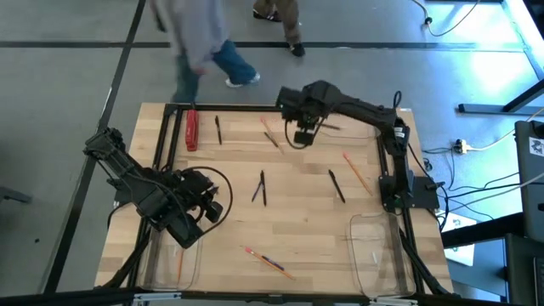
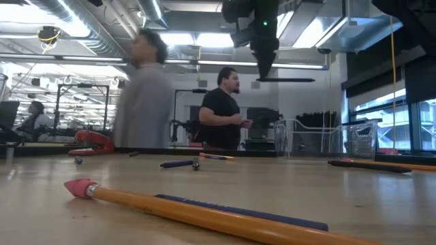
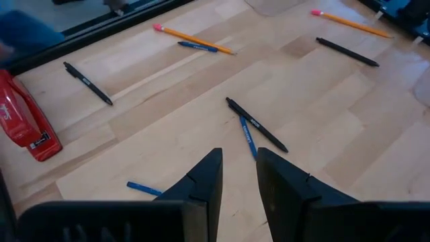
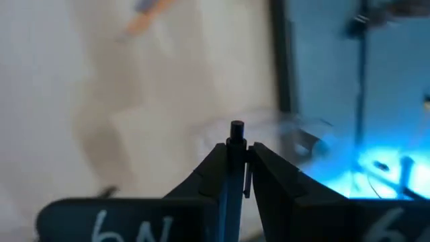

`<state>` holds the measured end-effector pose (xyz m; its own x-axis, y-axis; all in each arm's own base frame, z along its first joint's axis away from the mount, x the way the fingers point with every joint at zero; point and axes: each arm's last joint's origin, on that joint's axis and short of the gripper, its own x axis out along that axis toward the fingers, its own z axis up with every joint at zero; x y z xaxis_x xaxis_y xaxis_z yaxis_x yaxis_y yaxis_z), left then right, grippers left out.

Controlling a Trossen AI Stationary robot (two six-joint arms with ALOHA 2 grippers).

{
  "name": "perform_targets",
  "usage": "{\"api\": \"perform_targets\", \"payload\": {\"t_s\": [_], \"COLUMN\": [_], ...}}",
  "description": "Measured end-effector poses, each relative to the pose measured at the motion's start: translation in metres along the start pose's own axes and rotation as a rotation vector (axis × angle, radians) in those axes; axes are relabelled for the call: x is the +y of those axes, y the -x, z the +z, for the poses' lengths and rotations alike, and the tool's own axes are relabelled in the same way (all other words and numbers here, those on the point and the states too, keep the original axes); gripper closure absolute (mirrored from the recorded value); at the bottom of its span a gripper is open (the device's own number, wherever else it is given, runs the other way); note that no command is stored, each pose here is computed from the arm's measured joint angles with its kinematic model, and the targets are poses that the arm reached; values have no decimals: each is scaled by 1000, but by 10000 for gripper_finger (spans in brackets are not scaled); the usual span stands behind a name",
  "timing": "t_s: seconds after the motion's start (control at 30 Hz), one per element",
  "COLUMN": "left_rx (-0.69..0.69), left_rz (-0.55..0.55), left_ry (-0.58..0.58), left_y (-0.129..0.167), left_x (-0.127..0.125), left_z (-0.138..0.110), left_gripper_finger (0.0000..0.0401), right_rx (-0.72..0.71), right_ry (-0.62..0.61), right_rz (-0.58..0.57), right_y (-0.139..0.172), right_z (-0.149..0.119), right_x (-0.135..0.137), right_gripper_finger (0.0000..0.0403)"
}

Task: Sort crayons/erasers/pens/pencils in bins
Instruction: Put the black pen into the top transparent bin

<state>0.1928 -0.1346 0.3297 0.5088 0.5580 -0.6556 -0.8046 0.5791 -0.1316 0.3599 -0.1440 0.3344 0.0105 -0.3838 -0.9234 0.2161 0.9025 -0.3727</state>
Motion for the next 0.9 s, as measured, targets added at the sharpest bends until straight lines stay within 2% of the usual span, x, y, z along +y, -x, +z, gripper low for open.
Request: {"api": "perform_targets", "payload": {"t_s": [0.1, 0.3, 0.43, 0.63, 0.9], "left_rx": [-3, -7, -9, -11, -11], "left_rz": [13, 36, 49, 59, 59], "left_ry": [5, -13, -4, 5, 6], "left_y": [-3, -9, -12, -15, -15], "left_x": [0, 0, 0, 1, 1], "left_z": [3, 8, 11, 13, 13], "left_gripper_finger": [316, 316, 316, 316, 316], "right_rx": [35, 77, 135, 211, 261], "right_ry": [-30, -37, -89, -147, -195], "right_rz": [-55, -75, -67, 80, 138], "right_y": [-4, -21, -38, -79, -131], "right_z": [-5, -15, -28, -49, -74], "right_x": [-19, -53, -78, -99, -116], "right_gripper_finger": [344, 343, 343, 342, 342]}}
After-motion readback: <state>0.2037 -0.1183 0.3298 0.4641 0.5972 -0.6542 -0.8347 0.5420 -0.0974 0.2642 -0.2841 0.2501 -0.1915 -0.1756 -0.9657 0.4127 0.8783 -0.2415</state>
